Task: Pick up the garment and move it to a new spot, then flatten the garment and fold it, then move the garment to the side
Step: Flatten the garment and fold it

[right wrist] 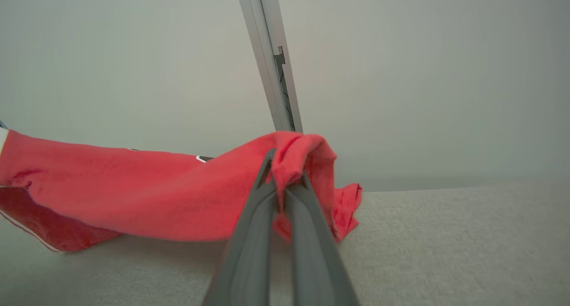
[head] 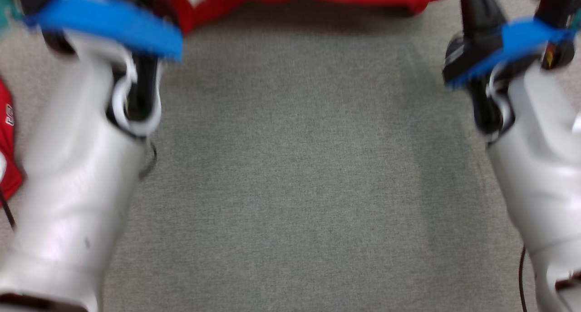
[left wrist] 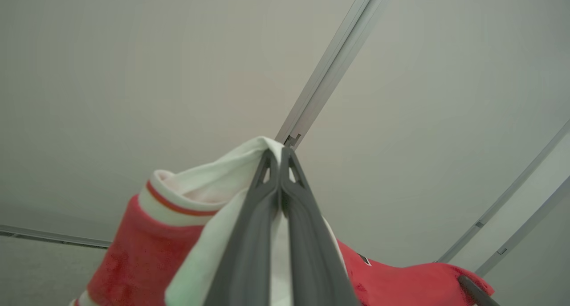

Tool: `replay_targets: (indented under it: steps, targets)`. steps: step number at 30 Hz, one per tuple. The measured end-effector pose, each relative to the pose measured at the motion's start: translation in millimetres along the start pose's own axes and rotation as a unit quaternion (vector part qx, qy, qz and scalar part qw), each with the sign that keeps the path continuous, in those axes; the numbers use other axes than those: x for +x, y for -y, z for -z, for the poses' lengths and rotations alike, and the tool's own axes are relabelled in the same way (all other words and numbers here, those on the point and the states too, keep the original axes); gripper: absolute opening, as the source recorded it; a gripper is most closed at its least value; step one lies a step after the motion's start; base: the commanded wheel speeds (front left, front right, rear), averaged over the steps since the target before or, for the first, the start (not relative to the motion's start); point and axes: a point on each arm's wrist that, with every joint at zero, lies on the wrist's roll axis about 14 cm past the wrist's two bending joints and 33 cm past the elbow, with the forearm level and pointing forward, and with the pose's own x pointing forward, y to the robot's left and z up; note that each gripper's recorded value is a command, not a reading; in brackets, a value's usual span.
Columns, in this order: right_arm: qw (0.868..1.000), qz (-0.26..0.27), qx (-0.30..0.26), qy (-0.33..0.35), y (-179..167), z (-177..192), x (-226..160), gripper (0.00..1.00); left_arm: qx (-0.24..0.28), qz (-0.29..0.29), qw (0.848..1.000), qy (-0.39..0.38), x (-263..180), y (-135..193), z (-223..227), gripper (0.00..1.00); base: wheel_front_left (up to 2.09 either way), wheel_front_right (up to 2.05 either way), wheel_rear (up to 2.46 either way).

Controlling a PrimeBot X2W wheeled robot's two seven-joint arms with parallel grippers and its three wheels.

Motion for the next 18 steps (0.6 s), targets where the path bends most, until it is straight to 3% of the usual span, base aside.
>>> replay_targets:
  steps: [7, 18]
  targets:
    - [0.998, 0.022, 0.044, -0.045, 5, 52, -74, 0.0, -0.035, -0.079, 0.996, -0.038, -99, -25, 51, 0.0, 0.0, 0.0, 0.0]
    - [0.99, 0.073, 0.067, -0.103, 21, 96, -182, 0.0, -0.077, -0.156, 0.98, -0.099, -228, -6, 100, 0.0, 0.0, 0.0, 0.0]
